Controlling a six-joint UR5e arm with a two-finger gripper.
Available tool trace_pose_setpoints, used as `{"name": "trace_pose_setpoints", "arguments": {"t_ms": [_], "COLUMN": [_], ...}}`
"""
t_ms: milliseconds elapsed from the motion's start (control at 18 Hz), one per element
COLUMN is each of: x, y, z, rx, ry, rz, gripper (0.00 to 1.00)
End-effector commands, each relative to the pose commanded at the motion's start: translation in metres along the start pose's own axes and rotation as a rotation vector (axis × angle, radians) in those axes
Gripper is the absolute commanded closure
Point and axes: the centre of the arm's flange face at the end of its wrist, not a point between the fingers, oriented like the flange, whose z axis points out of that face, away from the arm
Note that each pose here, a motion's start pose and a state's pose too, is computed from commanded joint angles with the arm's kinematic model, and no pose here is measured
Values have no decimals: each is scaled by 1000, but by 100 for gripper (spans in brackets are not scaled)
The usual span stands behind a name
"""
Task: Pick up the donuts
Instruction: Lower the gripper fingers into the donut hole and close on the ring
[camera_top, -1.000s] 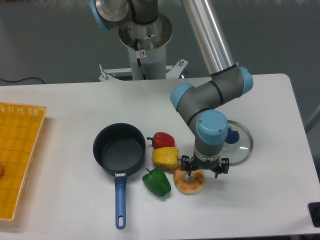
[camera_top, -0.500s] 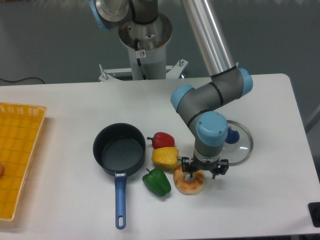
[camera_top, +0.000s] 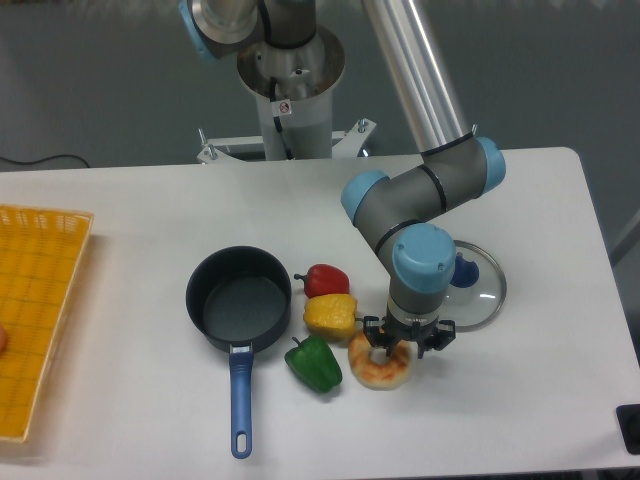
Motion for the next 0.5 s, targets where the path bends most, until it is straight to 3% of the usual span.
{"name": "trace_pose_setpoints", "arguments": {"t_ms": [333,500], "x": [0,1], "y": [0,-1], "z": [-1,-3], "rx": [3,10], "ry": [2,7], "rz": [-24,-26], "gripper": [80,81]}}
